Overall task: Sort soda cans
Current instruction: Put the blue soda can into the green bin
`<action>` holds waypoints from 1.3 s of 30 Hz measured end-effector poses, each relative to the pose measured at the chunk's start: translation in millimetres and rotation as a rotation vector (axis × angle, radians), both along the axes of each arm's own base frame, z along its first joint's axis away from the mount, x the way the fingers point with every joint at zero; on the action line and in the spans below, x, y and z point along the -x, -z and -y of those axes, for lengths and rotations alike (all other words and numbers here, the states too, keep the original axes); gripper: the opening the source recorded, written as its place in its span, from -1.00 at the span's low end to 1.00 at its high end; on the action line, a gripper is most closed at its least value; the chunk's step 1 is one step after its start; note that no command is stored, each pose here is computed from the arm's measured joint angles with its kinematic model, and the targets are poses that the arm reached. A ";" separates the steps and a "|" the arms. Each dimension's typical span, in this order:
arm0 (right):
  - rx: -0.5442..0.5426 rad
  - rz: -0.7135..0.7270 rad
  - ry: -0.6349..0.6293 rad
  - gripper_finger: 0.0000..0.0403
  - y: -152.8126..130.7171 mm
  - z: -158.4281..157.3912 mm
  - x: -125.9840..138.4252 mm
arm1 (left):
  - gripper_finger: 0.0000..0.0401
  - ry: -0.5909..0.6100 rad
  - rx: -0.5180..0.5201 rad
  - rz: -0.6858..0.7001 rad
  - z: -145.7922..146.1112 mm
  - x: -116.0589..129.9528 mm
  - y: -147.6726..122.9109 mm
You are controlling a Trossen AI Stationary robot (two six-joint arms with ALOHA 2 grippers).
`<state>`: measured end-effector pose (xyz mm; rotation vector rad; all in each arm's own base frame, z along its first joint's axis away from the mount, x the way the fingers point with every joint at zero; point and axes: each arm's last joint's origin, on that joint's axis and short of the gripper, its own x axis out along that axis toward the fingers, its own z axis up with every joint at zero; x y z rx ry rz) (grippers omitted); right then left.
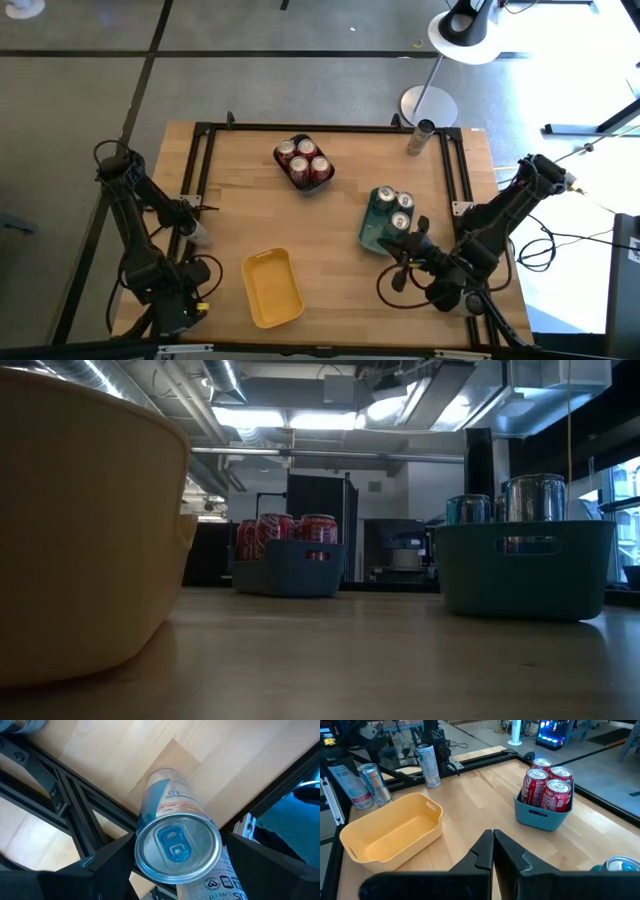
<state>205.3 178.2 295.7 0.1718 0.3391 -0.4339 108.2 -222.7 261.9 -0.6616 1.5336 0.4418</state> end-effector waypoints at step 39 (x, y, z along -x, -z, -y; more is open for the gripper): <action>0.006 -0.037 -0.030 -0.94 1.3 0.9 -1.8 | 0.13 0.251 -0.065 0.341 -71.1 -90.1 -99.7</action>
